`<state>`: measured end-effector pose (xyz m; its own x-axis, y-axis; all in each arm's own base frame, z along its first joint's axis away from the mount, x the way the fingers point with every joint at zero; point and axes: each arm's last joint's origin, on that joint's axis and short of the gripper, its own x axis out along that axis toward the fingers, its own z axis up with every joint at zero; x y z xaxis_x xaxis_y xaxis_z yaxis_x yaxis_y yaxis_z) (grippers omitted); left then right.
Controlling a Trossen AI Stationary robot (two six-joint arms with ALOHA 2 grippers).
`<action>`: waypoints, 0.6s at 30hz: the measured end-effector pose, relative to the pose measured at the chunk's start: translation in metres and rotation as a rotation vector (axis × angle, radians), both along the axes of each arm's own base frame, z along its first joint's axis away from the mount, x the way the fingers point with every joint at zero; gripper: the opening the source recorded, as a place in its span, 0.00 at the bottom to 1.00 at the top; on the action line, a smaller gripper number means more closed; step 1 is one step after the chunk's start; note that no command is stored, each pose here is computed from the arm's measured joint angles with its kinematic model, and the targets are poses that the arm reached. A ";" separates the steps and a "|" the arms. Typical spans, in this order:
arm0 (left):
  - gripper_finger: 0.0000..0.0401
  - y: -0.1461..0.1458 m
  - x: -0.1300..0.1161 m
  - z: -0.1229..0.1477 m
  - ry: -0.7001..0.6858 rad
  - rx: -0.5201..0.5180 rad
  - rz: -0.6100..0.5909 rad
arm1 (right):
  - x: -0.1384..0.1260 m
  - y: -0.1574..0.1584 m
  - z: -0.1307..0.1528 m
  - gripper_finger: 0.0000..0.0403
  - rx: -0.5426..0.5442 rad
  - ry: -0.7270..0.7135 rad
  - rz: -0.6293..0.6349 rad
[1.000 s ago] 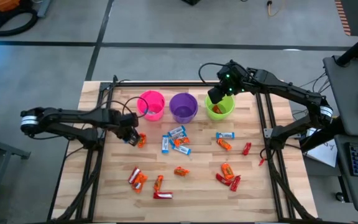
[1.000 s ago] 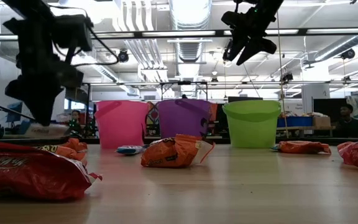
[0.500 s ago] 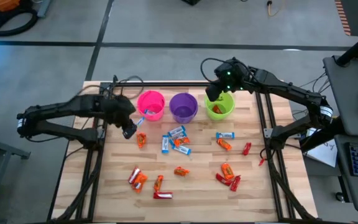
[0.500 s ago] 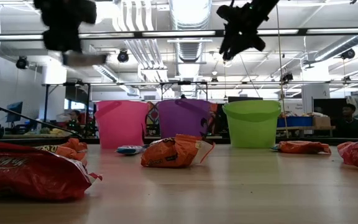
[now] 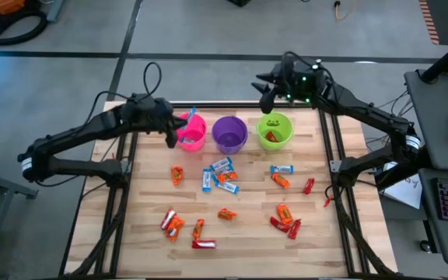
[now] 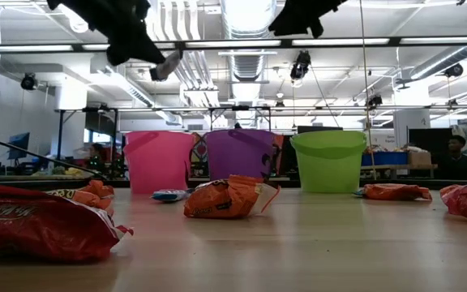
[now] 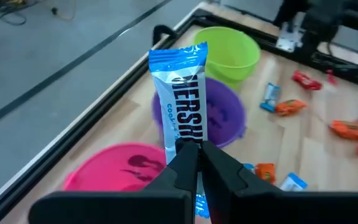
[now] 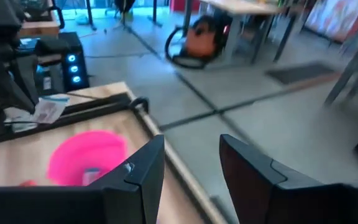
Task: Organize candy in baskets
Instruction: Put the white chocolate into the pink bucket
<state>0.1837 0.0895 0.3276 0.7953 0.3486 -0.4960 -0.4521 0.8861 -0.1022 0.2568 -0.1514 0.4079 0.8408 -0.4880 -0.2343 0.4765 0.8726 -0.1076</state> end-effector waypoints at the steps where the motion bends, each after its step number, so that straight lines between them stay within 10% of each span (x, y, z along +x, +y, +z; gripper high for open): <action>1: 0.00 0.003 0.001 -0.001 0.005 -0.002 0.010 | -0.001 -0.002 0.002 0.36 -0.030 -0.009 -0.002; 18: 0.00 0.046 0.015 -0.051 0.229 -0.084 0.101 | -0.045 -0.067 0.021 0.36 -0.280 -0.092 -0.248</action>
<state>0.1989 0.1357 0.2765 0.6223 0.3705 -0.6896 -0.5576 0.8280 -0.0583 0.2119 -0.2184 0.4291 0.7006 -0.7135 0.0082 0.6881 0.6726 -0.2722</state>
